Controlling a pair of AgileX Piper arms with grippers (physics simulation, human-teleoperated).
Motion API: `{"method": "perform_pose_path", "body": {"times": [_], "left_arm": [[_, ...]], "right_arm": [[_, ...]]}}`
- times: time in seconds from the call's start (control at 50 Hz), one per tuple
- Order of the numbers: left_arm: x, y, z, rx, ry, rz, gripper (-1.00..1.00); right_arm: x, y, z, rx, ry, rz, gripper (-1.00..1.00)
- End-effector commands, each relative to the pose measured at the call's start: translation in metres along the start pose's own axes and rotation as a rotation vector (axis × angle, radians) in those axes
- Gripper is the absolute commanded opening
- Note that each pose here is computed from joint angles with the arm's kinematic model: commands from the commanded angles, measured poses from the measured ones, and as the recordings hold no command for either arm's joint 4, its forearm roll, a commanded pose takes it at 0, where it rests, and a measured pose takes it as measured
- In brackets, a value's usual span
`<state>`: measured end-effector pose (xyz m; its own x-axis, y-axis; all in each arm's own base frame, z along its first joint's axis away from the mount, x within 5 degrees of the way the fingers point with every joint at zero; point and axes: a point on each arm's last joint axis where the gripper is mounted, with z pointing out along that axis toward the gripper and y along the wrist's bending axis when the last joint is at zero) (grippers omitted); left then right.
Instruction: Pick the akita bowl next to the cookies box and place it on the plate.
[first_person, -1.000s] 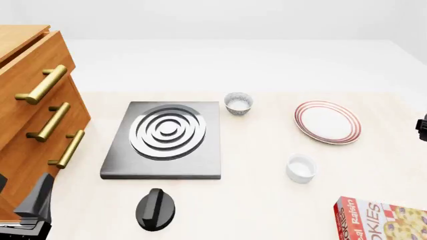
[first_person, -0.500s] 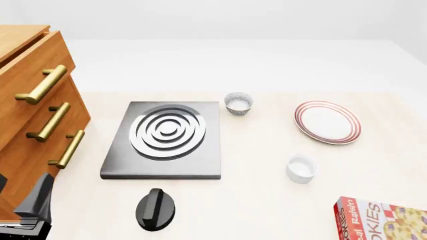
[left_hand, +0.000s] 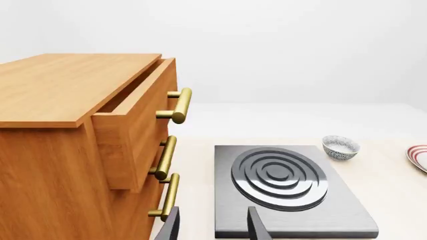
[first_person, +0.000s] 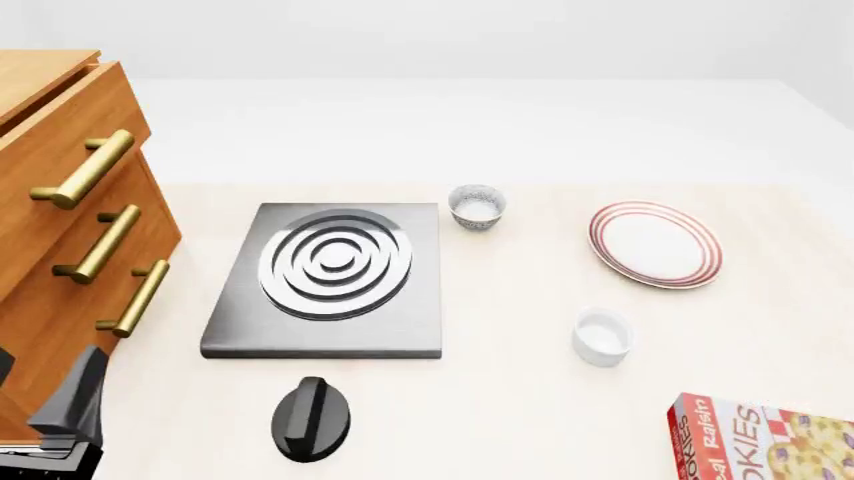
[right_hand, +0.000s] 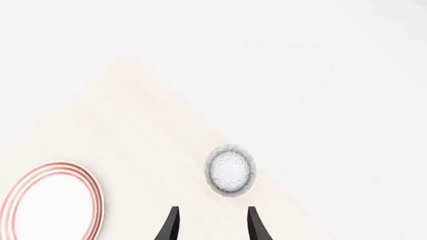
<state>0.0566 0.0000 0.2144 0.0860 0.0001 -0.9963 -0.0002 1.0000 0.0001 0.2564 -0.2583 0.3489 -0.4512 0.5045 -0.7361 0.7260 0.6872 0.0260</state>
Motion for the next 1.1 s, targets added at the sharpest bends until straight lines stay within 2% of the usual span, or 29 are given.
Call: {"method": "perform_pose_path", "body": {"times": [0.02, 0.2, 0.28, 0.3, 0.36, 0.38, 0.4, 0.86, 1.1], "left_arm": [[0.000, 0.000, 0.000, 0.000, 0.000, 0.000, 1.00], [0.000, 0.000, 0.000, 0.000, 0.000, 0.000, 1.00], [0.000, 0.000, 0.000, 0.000, 0.000, 0.000, 1.00], [0.000, 0.000, 0.000, 0.000, 0.000, 0.000, 1.00], [0.000, 0.000, 0.000, 0.000, 0.000, 0.000, 1.00], [0.000, 0.000, 0.000, 0.000, 0.000, 0.000, 1.00], [0.000, 0.000, 0.000, 0.000, 0.000, 0.000, 1.00], [0.000, 0.000, 0.000, 0.000, 0.000, 0.000, 1.00], [0.000, 0.000, 0.000, 0.000, 0.000, 0.000, 1.00]], "right_arm": [[-0.018, -0.014, -0.001, 0.028, -0.004, 0.034, 1.00], [-0.026, -0.021, 0.009, 0.043, 0.013, 0.072, 1.00], [-0.028, -0.029, 0.014, 0.057, 0.018, 0.099, 1.00], [-0.029, -0.038, 0.019, 0.072, 0.020, 0.122, 1.00], [-0.028, -0.040, 0.022, 0.076, 0.022, 0.132, 1.00], [-0.027, -0.052, 0.035, 0.095, -0.003, 0.145, 1.00], [-0.027, -0.052, 0.036, 0.095, -0.002, 0.148, 1.00], [-0.007, -0.068, 0.069, 0.118, 0.035, 0.141, 1.00], [0.011, -0.062, 0.090, 0.106, 0.058, 0.121, 1.00]]}}
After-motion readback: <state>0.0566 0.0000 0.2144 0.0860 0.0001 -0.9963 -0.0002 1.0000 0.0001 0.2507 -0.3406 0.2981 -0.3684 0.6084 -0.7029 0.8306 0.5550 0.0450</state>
